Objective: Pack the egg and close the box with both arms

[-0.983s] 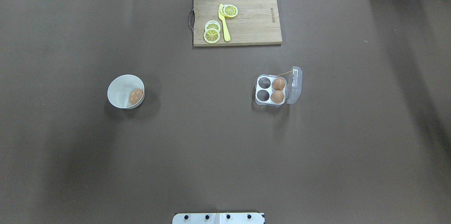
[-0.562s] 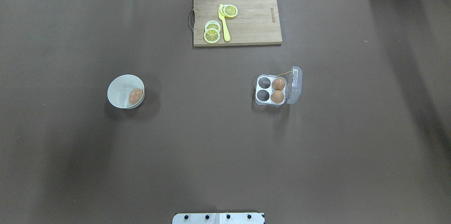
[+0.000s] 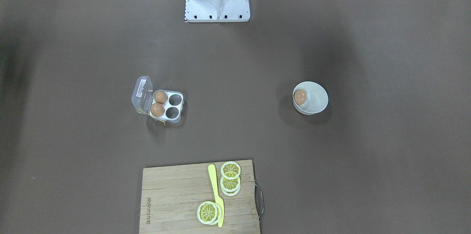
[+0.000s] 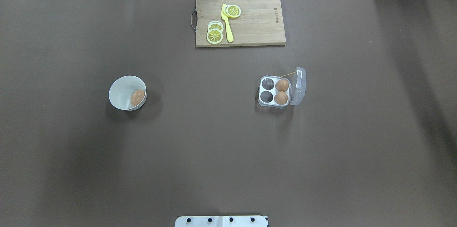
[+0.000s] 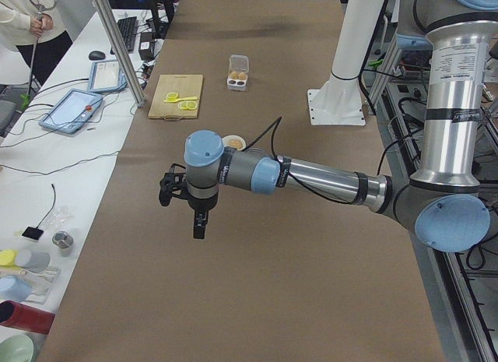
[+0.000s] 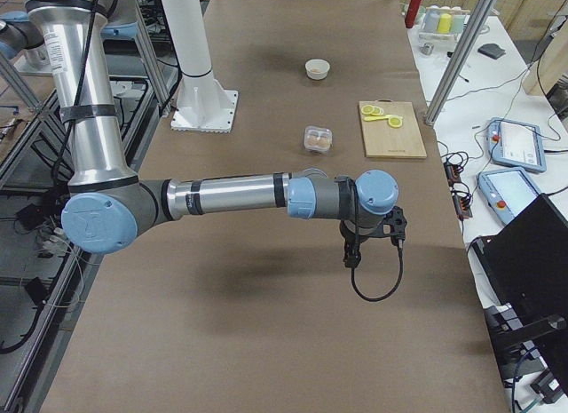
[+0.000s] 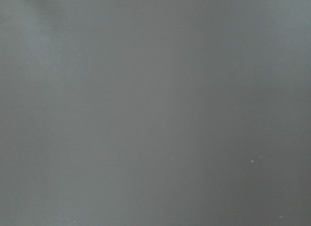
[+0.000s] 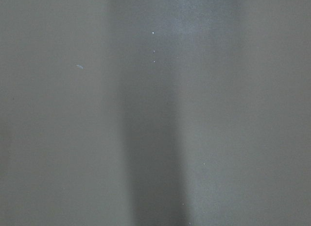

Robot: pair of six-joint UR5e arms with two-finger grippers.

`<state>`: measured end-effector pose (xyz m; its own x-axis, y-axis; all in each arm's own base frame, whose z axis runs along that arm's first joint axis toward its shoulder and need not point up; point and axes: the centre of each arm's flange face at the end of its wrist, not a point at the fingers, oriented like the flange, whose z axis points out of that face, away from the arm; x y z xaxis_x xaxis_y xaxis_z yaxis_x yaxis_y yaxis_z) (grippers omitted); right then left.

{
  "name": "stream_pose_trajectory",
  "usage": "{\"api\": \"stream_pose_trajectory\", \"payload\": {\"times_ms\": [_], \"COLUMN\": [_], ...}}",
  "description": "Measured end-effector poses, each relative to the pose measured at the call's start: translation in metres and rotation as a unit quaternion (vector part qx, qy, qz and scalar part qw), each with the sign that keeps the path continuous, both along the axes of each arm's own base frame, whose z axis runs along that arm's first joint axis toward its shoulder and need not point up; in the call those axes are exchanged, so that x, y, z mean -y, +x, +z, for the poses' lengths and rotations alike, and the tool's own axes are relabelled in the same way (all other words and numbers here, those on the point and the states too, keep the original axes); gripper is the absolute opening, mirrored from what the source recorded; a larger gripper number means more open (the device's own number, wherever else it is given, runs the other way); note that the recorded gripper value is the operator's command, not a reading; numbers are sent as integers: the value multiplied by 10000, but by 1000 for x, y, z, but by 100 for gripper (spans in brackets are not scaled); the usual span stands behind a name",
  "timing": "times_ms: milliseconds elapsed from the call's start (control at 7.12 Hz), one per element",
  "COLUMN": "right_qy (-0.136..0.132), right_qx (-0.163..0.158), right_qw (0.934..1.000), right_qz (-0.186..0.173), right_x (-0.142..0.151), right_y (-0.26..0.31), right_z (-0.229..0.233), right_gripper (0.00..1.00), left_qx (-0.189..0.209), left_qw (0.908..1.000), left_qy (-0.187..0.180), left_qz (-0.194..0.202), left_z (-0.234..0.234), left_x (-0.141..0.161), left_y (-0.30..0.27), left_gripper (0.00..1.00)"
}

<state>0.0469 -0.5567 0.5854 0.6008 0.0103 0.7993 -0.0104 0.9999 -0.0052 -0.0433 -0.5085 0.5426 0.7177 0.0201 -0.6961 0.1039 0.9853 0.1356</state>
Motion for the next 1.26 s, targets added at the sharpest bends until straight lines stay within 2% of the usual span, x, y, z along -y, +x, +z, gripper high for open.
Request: {"api": "stream_pose_trajectory", "payload": {"times_ms": [421,562,843,1264], "right_qy": [23,61,86,100], "right_qx": [52,55,53,123], "right_qw": [10000,10000,9999,9997], "right_qz": [3,-9,-74,-166], "right_x": [-1,-1,-1,0], "right_y": [-1,-3,-10,-22], "right_z": [-3,-7,-9,-13], "right_gripper": [100,100,100,100], "left_qx": [-634,-753,-645,-309], "left_qw": [9971,9965,9978,9992], "left_qy": [188,78,-162,-228], "left_qz": [376,349,-9,-57], "left_z": [-68,-102,-168,-208], "left_x": [36,45,42,5], "left_y": [64,102,193,333], "left_gripper": [98,97,93,93]}}
